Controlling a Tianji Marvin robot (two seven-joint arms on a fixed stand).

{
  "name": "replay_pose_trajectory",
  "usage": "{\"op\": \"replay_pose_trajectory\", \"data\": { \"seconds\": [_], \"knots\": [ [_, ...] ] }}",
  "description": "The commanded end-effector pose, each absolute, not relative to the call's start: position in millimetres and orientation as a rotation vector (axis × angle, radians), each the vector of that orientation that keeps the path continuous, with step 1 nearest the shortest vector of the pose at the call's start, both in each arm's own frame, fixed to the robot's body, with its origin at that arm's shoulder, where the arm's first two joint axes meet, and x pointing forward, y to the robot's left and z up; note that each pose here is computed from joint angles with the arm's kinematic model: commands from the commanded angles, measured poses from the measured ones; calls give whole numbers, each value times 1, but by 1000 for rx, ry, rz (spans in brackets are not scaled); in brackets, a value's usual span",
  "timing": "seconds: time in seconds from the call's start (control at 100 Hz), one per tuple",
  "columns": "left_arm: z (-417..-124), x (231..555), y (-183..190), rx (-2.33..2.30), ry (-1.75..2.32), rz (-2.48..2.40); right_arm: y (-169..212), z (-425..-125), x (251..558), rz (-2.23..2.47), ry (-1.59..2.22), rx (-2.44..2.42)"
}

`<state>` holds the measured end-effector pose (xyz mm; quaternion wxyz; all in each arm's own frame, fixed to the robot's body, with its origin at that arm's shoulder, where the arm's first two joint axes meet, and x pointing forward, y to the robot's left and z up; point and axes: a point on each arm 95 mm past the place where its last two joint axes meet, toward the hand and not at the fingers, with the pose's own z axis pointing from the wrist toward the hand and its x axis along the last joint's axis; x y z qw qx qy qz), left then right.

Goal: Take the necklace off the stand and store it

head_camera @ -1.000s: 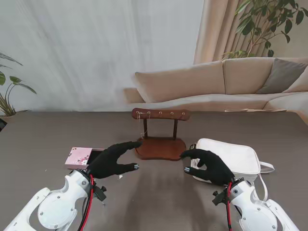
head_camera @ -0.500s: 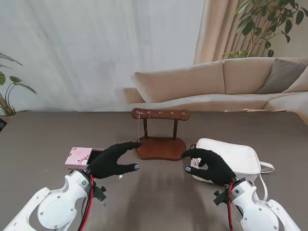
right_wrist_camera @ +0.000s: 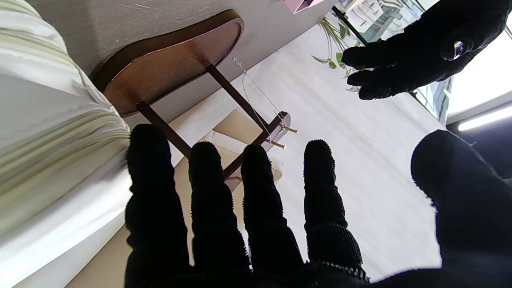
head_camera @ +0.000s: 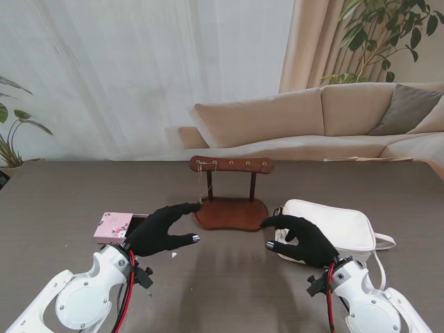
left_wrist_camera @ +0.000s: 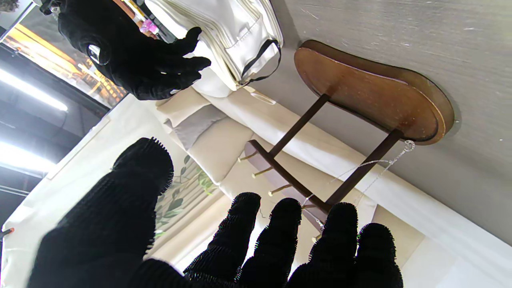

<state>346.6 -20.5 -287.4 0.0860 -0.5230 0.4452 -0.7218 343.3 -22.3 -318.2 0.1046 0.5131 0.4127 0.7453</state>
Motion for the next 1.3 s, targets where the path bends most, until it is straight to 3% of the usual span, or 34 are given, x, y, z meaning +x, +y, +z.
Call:
{"op": "replay_pose_trajectory", "data": {
  "seconds": [0.0,0.48,0.7,1.29],
  "knots": [
    [-292,347,-22,-1594,1328,-2144,-21,-320,342,2197,1232,1518],
    [-297,352,-21,-1638,1331,-2109,-21,-322,345,2201,1222,1526],
    [-294,350,-18,-1624,1325,-2100,-4,-327,349,2189,1217,1532],
    [-288,343,-6,-1587,1285,-2096,78,-347,421,1963,1122,1476]
  ]
}}
